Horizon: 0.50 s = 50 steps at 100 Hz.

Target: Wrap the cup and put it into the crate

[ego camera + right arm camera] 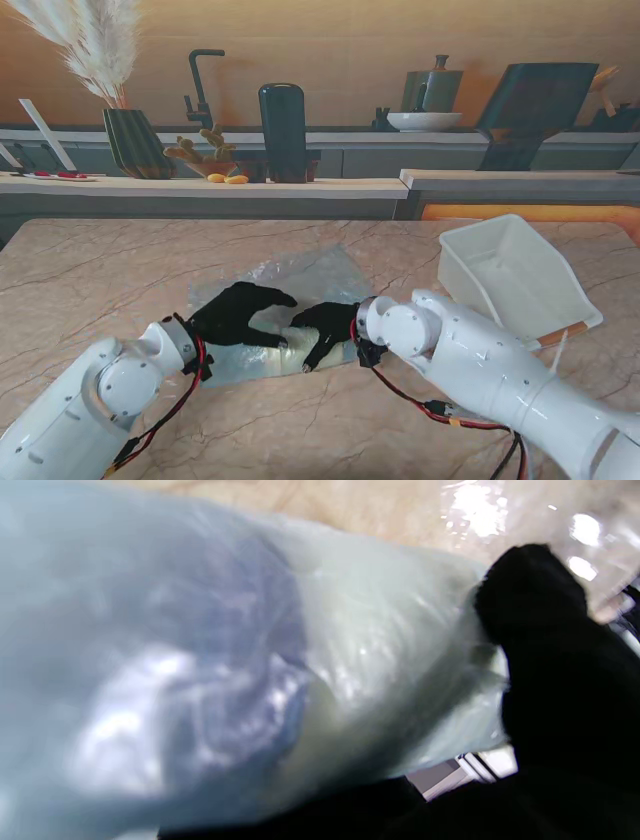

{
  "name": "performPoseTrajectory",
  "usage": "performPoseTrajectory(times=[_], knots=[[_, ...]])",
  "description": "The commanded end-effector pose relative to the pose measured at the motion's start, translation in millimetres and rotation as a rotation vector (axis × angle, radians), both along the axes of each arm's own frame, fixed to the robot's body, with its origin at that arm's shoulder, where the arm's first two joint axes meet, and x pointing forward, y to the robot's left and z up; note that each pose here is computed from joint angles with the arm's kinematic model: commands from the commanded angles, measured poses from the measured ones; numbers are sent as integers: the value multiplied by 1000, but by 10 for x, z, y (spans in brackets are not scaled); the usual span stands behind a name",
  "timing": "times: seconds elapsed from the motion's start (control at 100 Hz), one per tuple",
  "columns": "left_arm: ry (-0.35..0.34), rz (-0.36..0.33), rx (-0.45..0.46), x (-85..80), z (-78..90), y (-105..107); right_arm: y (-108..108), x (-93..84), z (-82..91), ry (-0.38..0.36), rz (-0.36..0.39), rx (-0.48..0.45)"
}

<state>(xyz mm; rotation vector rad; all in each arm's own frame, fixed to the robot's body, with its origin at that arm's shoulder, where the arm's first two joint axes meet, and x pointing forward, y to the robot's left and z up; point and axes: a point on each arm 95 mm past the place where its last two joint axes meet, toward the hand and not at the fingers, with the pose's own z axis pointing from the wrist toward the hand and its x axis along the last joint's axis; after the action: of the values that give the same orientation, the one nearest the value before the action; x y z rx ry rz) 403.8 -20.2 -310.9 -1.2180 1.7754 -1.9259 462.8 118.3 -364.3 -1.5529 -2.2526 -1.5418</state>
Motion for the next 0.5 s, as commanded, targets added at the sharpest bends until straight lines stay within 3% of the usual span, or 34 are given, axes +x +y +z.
performPoseTrajectory(times=[0.0,0.09,0.24,0.38,0.49], knots=[[0,-12,31,-107,-52,-19,-235,32,-173,66,-37,-35],[-61,-29,136,-177,-76,-36,-311,132,-165,161,-80,28],[-156,-11,274,-183,-205,-90,-396,257,-198,223,-105,28],[-184,21,363,-124,-383,-120,-420,291,-278,297,-101,34],[-182,32,382,-78,-483,-117,-417,286,-309,315,-92,32]])
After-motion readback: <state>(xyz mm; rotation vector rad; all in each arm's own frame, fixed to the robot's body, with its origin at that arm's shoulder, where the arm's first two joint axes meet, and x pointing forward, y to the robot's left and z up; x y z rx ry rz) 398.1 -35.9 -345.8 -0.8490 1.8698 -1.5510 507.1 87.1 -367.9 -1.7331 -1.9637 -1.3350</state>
